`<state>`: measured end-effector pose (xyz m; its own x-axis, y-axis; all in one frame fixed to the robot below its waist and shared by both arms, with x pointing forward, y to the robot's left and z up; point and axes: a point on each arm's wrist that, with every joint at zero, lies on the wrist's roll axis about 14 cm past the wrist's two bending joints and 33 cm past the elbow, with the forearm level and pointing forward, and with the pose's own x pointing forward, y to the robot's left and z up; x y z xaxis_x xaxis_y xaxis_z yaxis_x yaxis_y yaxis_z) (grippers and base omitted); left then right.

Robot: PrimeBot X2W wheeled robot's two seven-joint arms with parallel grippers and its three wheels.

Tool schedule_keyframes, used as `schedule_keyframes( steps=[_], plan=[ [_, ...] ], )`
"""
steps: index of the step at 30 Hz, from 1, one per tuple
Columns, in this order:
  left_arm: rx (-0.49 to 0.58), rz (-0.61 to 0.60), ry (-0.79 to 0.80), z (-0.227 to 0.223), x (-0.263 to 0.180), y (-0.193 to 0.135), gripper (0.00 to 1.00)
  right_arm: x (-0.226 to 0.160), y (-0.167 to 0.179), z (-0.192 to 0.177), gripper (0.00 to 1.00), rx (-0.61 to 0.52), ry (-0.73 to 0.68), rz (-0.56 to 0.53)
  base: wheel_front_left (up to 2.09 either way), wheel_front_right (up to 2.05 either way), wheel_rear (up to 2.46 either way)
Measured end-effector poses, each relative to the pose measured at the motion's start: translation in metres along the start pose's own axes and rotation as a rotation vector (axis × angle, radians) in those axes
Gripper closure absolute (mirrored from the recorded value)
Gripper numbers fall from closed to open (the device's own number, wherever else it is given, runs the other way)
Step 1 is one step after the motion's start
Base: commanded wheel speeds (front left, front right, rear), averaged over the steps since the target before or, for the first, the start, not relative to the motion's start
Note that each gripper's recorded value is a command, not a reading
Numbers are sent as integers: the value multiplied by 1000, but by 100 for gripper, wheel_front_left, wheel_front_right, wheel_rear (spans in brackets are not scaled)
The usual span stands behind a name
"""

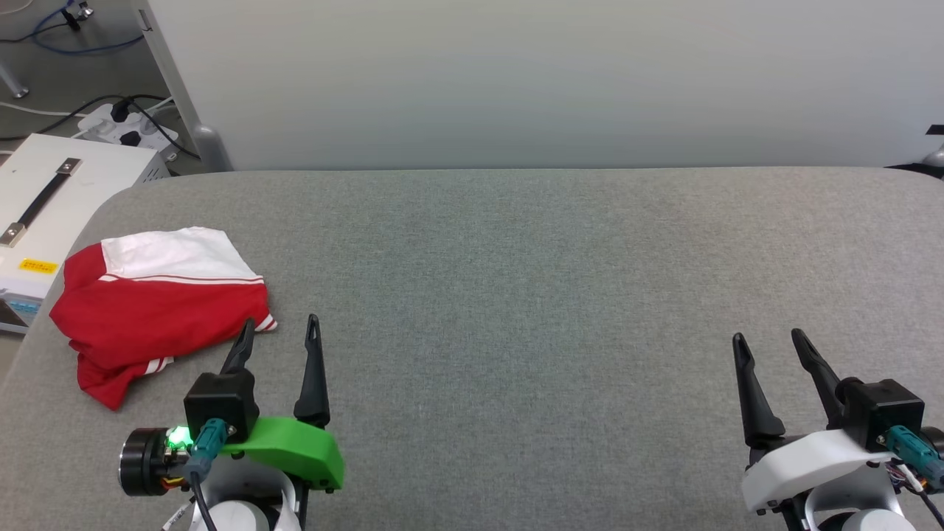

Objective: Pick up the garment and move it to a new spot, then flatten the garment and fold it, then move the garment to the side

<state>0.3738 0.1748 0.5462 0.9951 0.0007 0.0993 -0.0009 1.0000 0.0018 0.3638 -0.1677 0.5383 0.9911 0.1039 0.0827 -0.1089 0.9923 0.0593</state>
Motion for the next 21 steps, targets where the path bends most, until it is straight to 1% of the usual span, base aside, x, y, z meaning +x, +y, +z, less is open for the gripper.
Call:
schedule_keyframes(
  steps=[21],
  plan=[
    [-35,-11,-10,-4,-1,-5,0,-1,-2,2,0,47,-35,-9,0,0,0]
  ],
)
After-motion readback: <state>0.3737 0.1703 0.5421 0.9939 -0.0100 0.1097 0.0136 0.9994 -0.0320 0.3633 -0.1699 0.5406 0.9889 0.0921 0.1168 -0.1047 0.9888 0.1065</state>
